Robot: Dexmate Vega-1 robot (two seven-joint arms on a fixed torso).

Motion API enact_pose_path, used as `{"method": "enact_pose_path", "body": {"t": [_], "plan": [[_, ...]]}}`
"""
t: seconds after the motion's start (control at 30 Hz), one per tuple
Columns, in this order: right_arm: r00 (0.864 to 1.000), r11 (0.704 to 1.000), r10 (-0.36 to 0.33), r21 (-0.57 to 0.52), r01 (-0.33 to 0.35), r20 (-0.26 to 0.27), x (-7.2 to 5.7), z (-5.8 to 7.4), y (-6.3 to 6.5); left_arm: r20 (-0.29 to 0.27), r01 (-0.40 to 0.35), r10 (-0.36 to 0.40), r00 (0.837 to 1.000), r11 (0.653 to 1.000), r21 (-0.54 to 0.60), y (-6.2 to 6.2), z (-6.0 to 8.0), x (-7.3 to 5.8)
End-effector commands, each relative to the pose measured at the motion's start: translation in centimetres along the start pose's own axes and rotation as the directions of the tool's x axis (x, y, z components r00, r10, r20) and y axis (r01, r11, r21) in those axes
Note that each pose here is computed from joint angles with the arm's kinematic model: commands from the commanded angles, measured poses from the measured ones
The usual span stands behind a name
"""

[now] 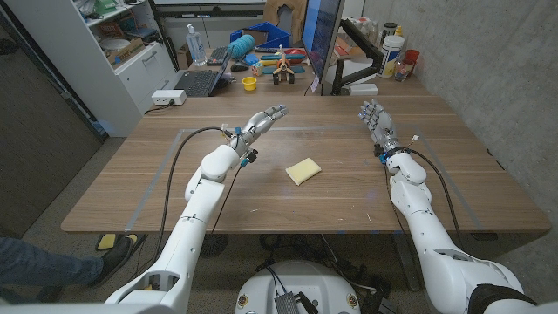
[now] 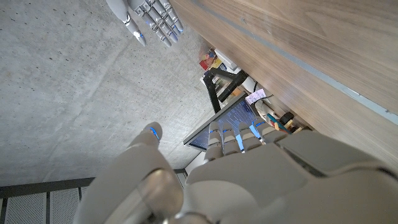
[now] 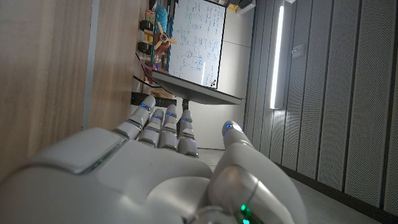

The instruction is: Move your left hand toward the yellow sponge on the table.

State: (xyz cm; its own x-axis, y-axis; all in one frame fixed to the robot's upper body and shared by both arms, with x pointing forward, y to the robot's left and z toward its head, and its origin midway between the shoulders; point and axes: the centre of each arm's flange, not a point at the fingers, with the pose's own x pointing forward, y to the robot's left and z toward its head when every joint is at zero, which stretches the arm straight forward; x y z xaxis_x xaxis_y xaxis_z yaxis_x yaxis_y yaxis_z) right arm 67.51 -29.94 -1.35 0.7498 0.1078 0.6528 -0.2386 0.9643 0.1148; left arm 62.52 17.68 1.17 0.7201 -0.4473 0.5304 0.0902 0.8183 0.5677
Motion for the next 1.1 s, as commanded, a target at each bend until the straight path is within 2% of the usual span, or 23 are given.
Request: {"method": "enact_pose_path", "body": {"t": [0.03, 0.53, 1.1], "plan": [[1.000, 1.000, -0.001, 0.005, 0.001, 0.003, 0.1, -0.1, -0.1, 0.004, 0.016, -0.016, 1.000, 1.000, 0.021, -0.4, 0.3, 0.0], [1.000, 1.000, 0.003, 0.010, -0.003, 0.009, 0.2, 0.0, 0.0, 0.022, 0.031, -0.033, 0.999, 0.998, 0.056, -0.7, 1.3, -0.2], [1.000, 1.000, 0.001, 0.014, -0.001, 0.014, -0.1, 0.0, -0.3, 0.027, 0.081, -0.084, 0.996, 0.991, 0.111, -2.3, 2.0, 0.0]]}}
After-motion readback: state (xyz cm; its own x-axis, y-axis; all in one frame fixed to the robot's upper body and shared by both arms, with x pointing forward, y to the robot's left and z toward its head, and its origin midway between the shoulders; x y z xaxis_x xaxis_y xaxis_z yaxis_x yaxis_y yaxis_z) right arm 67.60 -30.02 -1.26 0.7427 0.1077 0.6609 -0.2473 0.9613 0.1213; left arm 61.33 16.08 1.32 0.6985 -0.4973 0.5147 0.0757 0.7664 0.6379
